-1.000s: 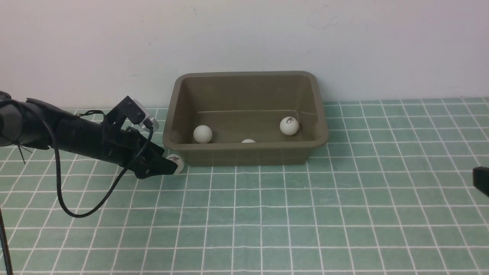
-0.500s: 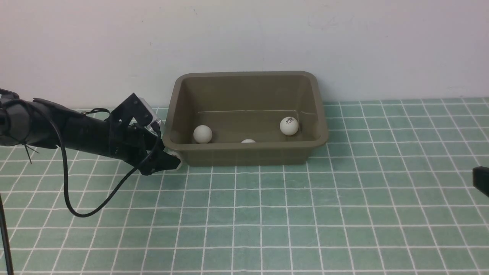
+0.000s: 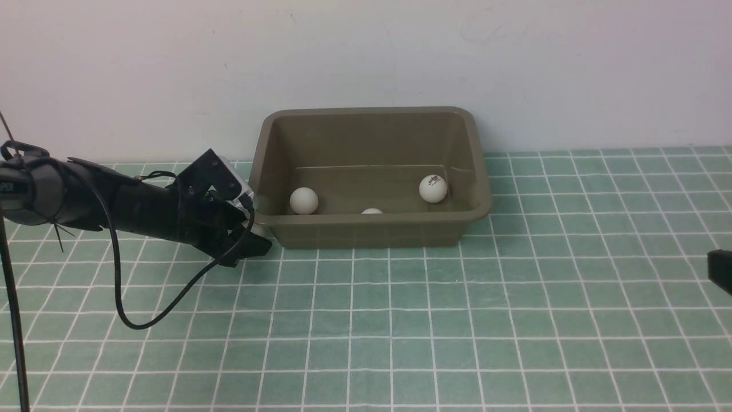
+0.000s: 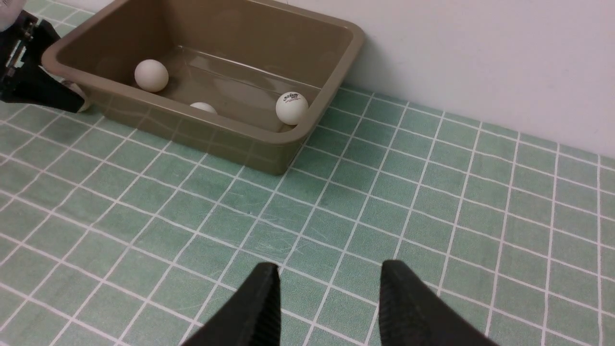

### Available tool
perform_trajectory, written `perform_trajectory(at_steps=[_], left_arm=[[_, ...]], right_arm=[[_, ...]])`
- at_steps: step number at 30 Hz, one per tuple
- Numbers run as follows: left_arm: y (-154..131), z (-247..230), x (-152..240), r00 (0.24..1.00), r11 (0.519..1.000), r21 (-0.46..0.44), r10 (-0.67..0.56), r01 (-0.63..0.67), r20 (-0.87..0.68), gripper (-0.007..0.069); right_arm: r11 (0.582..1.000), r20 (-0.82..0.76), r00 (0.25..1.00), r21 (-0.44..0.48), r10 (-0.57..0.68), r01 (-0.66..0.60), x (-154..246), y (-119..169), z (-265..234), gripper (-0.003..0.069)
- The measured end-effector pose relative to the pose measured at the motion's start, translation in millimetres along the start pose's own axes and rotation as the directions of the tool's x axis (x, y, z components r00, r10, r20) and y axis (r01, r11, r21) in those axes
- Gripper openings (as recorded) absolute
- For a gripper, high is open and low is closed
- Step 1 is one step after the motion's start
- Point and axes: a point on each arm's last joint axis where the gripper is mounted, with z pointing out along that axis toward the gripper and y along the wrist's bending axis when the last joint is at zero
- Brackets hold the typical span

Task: Put the table tennis balls in the box on the green coffee tablecloth.
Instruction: 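Reach for and grasp a ping pong ball on the table beside the basket, then drop the ball into the bin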

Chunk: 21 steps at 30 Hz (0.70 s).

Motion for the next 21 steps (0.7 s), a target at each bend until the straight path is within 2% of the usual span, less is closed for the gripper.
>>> perform_trajectory(at_steps=[6, 10, 13, 15, 17, 21], left_arm=[[1.9, -12.6, -0.1, 0.998, 1.0, -0.005, 0.025, -0.026, -0.065, 0.0345], [15.0, -56.0, -8.3, 0.995, 0.995, -0.098, -0.04, 0.031, -0.091, 0.0345], [21.9, -89.7, -18.7, 0.99, 0.977, -0.173, -0.132, 0.123, -0.041, 0.0345], [23.4, -102.4, -23.5, 0.986, 0.969, -0.185, -0.168, 0.166, 0.001, 0.0345], [22.0, -110.9, -29.5, 0.983, 0.968, -0.176, -0.177, 0.181, 0.036, 0.0345], [14.2, -115.8, -46.1, 0.98, 0.98, -0.098, -0.163, 0.175, 0.114, 0.0345]], right_arm=[[1.0, 0.0, 1.0, 0.0, 0.0, 0.0, 0.0, 0.0, 0.0, 0.0273], [1.0, 0.0, 1.0, 0.0, 0.0, 0.0, 0.0, 0.0, 0.0, 0.0273], [1.0, 0.0, 1.0, 0.0, 0.0, 0.0, 0.0, 0.0, 0.0, 0.0273], [1.0, 0.0, 1.0, 0.0, 0.0, 0.0, 0.0, 0.0, 0.0, 0.0273], [1.0, 0.0, 1.0, 0.0, 0.0, 0.0, 0.0, 0.0, 0.0, 0.0273], [1.0, 0.0, 1.0, 0.0, 0.0, 0.0, 0.0, 0.0, 0.0, 0.0273]])
